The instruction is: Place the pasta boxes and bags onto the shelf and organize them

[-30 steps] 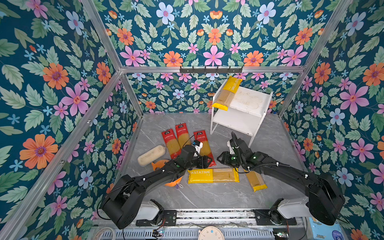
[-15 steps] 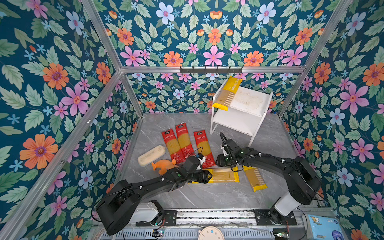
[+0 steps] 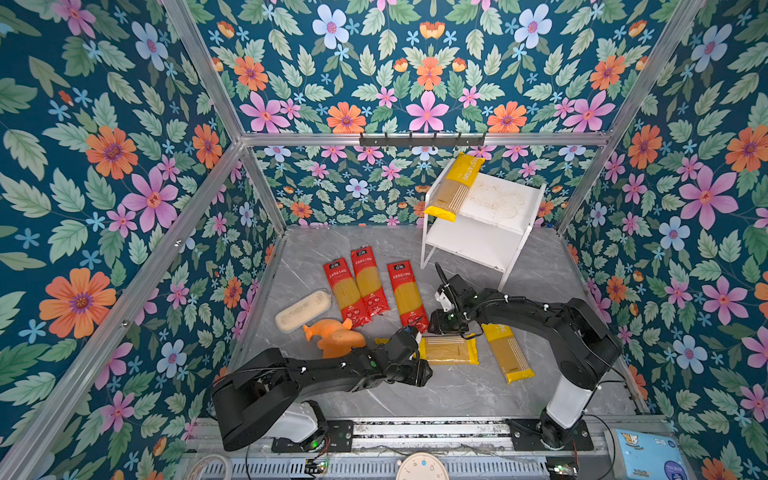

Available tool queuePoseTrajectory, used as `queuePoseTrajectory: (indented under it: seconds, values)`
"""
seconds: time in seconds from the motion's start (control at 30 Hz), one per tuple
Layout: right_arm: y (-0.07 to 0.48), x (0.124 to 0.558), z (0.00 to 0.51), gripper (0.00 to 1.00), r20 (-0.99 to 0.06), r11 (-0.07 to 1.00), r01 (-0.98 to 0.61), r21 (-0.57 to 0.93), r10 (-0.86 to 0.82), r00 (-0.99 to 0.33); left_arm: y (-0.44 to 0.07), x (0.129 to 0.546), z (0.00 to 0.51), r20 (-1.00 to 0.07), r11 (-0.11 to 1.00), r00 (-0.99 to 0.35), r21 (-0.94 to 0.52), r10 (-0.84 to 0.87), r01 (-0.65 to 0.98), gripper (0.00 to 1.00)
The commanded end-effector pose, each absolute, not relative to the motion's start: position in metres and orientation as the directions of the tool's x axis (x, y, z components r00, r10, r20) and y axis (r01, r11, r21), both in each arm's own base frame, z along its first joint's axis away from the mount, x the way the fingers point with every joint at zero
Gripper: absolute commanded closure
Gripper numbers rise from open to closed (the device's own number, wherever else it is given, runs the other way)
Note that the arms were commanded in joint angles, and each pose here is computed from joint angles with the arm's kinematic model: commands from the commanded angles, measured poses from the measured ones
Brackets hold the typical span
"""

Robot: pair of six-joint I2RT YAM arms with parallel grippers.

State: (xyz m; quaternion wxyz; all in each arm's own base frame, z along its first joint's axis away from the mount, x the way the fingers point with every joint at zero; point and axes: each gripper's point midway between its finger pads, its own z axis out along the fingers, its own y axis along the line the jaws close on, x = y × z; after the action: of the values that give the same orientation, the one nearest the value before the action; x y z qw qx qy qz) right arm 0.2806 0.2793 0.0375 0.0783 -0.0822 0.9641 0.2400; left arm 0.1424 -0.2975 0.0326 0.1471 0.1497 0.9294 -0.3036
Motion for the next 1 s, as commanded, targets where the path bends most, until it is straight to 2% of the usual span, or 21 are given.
queuePoseTrajectory:
  seconds: [0.0,0.23,0.33,0.53,0.73,0.83,0.97]
  values:
    - [0.278,0.257,0.035,0.43,-0.124,0.843,-0.230,0.486,-0.193,-0.973,-0.285,0.154,0.021,-0.377,0.831,-0.915,-0.457,0.141,0.316,0.32]
    - [0.282,0.216,0.045,0.42,-0.063,0.742,-0.280,0.609,-0.307,-0.950,-0.265,0.183,0.018,-0.436,0.888,-0.899,-0.392,0.050,0.239,0.35]
    - [0.284,0.214,0.046,0.40,-0.080,0.717,-0.320,0.619,-0.348,-0.934,-0.262,0.187,0.023,-0.455,0.885,-0.891,-0.410,0.010,0.219,0.40]
    - [0.294,0.222,0.041,0.42,-0.100,0.679,-0.402,0.615,-0.438,-0.893,-0.268,0.180,0.017,-0.414,0.866,-0.910,-0.455,0.001,0.208,0.51]
    - [0.302,0.214,0.036,0.56,-0.135,0.620,-0.462,0.634,-0.499,-0.856,-0.268,0.180,0.021,-0.424,0.854,-0.906,-0.477,-0.014,0.209,0.56]
    - [0.308,0.210,0.036,0.73,-0.154,0.594,-0.481,0.645,-0.515,-0.843,-0.269,0.180,0.023,-0.426,0.850,-0.904,-0.481,-0.014,0.214,0.58]
    - [0.315,0.210,0.052,0.90,-0.231,0.531,-0.510,0.677,-0.504,-0.832,-0.266,0.181,0.034,-0.445,0.851,-0.895,-0.474,-0.010,0.227,0.58]
